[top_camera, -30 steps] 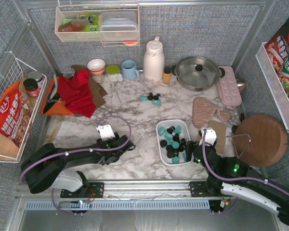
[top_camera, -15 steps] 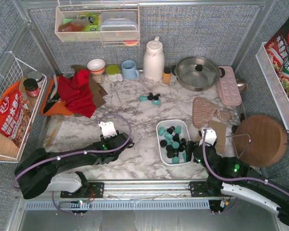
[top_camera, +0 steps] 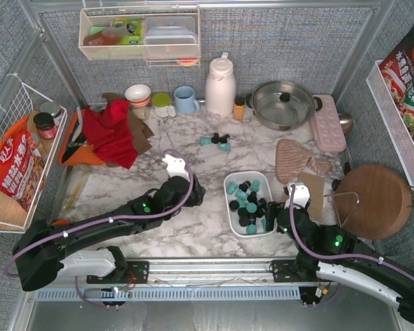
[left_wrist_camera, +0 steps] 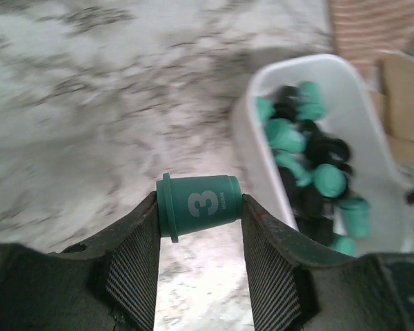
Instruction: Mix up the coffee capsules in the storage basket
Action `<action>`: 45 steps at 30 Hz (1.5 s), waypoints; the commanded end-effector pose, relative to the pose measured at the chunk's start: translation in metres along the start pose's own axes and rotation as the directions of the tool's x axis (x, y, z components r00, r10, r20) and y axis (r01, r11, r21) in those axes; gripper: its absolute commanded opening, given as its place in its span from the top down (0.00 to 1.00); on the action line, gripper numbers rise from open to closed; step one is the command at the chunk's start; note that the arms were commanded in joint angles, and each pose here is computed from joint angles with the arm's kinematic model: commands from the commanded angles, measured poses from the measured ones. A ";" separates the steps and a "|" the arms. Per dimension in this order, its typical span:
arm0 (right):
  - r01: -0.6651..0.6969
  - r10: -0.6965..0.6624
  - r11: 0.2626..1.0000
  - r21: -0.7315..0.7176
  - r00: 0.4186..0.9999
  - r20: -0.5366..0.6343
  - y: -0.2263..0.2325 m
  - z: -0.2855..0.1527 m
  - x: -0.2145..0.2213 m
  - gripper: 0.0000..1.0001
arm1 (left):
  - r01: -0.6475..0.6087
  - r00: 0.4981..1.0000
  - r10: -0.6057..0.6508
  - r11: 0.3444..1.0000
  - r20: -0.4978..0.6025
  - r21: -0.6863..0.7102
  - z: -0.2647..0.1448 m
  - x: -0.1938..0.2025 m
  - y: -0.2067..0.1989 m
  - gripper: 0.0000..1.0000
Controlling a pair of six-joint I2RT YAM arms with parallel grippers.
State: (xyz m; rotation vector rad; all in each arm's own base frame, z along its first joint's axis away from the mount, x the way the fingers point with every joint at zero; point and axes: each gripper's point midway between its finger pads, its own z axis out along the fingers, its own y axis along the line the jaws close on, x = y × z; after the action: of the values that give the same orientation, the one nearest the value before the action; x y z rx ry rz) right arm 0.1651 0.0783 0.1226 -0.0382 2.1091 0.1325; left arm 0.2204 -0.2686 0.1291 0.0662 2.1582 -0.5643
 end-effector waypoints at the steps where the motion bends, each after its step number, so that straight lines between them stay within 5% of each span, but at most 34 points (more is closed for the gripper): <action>1: 0.001 -0.001 1.000 -0.007 1.000 0.010 0.003 0.001 -0.003 0.19 | -0.106 0.994 0.097 0.954 0.047 0.282 -0.011 -0.014 -0.073 0.55; 10: -0.008 0.008 1.000 -0.010 1.000 0.011 0.002 0.000 -0.002 0.19 | -0.186 0.980 0.200 0.893 0.009 0.411 0.001 0.009 -0.129 0.62; 18: -0.033 0.033 0.999 -0.020 0.999 0.027 0.001 -0.002 -0.004 0.19 | -0.201 0.946 0.296 0.856 -0.132 0.476 0.023 0.061 -0.160 0.55; 25: -0.038 0.039 0.999 -0.020 0.999 0.030 0.000 -0.002 -0.004 0.19 | -0.222 0.923 0.333 0.872 -0.196 0.436 0.040 0.085 -0.162 0.43; 37: -0.036 0.037 0.999 -0.021 0.998 0.040 -0.001 -0.003 -0.006 0.18 | -0.299 0.872 0.415 0.873 -0.261 0.386 0.038 0.121 -0.154 0.44; 45: -0.034 0.035 0.999 -0.018 0.999 0.041 -0.001 -0.003 -0.007 0.18 | -0.334 0.880 0.427 0.869 -0.210 0.364 0.043 0.118 -0.162 0.42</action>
State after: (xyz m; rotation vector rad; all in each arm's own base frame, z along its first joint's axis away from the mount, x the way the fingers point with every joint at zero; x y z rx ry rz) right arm 0.1643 0.0777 0.1268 -0.0210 2.0840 0.1759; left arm 0.1362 -0.4486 0.0753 0.7882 2.2427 -0.7276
